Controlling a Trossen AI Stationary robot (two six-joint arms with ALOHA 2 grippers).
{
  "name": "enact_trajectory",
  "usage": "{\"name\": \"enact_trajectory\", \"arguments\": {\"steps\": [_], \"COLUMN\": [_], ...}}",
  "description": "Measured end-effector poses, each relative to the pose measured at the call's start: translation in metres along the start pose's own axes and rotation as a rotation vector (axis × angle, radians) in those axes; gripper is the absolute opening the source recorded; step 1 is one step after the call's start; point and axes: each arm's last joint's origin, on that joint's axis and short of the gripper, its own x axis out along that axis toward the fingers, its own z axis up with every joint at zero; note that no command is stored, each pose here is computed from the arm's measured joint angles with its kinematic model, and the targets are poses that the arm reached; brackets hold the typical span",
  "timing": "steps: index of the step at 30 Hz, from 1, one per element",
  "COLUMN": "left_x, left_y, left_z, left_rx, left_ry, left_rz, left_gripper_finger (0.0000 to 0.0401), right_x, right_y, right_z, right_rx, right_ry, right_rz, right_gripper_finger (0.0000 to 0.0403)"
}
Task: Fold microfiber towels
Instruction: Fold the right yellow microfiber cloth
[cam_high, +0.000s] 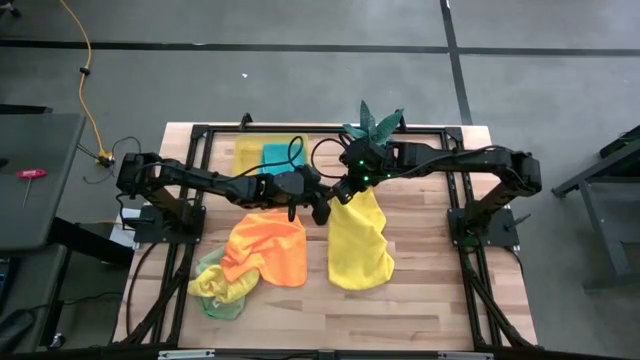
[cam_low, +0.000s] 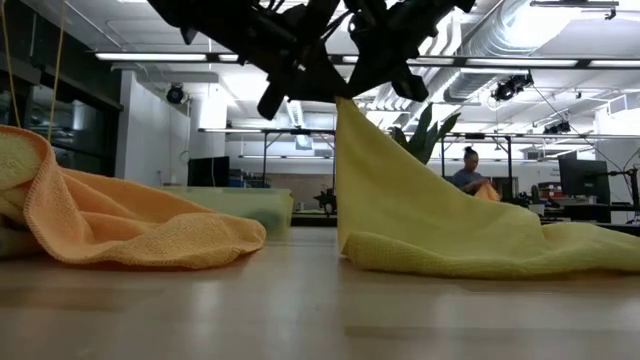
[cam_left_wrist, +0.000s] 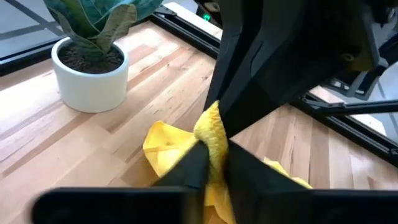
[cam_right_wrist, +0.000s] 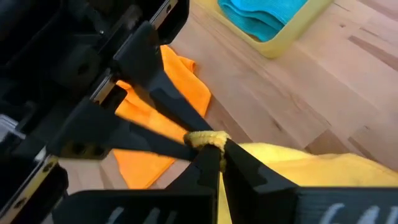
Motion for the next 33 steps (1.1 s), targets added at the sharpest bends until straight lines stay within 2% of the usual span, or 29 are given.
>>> {"name": "enact_trajectory", "arguments": {"steps": [2, 7, 10, 13, 17, 20, 26, 33], "left_x": [0.000, -0.001, -0.002, -0.004, -0.006, -0.007, -0.009, -0.009], "left_y": [0.000, 0.005, 0.006, 0.005, 0.002, 0.000, -0.004, -0.005], "left_z": [-0.001, -0.011, -0.018, -0.023, -0.026, -0.028, -0.031, -0.031], "left_rx": [0.011, 0.040, 0.062, 0.094, 0.115, 0.119, 0.126, 0.125], "left_ry": [0.020, 0.138, 0.201, 0.239, 0.258, 0.264, 0.274, 0.274], "left_rz": [-0.005, 0.013, 0.024, 0.029, 0.025, 0.023, 0.014, 0.012], "left_gripper_finger": [0.0009, 0.0005, 0.0004, 0.0002, 0.0002, 0.0001, 0.0001, 0.0000], "right_x": [0.000, -0.010, -0.019, -0.018, -0.004, 0.007, 0.033, 0.052], "right_y": [-0.001, -0.012, -0.022, -0.036, -0.060, -0.079, -0.107, -0.128], "right_z": [0.000, -0.003, -0.010, -0.027, -0.056, -0.072, -0.082, -0.084], "right_rx": [-0.029, -0.046, -0.084, -0.123, -0.144, -0.121, -0.075, -0.096], "right_ry": [0.005, 0.065, 0.127, 0.247, 0.331, 0.270, 0.071, -0.006], "right_rz": [-0.001, -0.070, -0.184, -0.280, -0.325, -0.319, -0.262, -0.328], "right_gripper_finger": [0.0000, 0.0017, 0.0050, 0.0095, 0.0152, 0.0176, 0.0181, 0.0181]}}
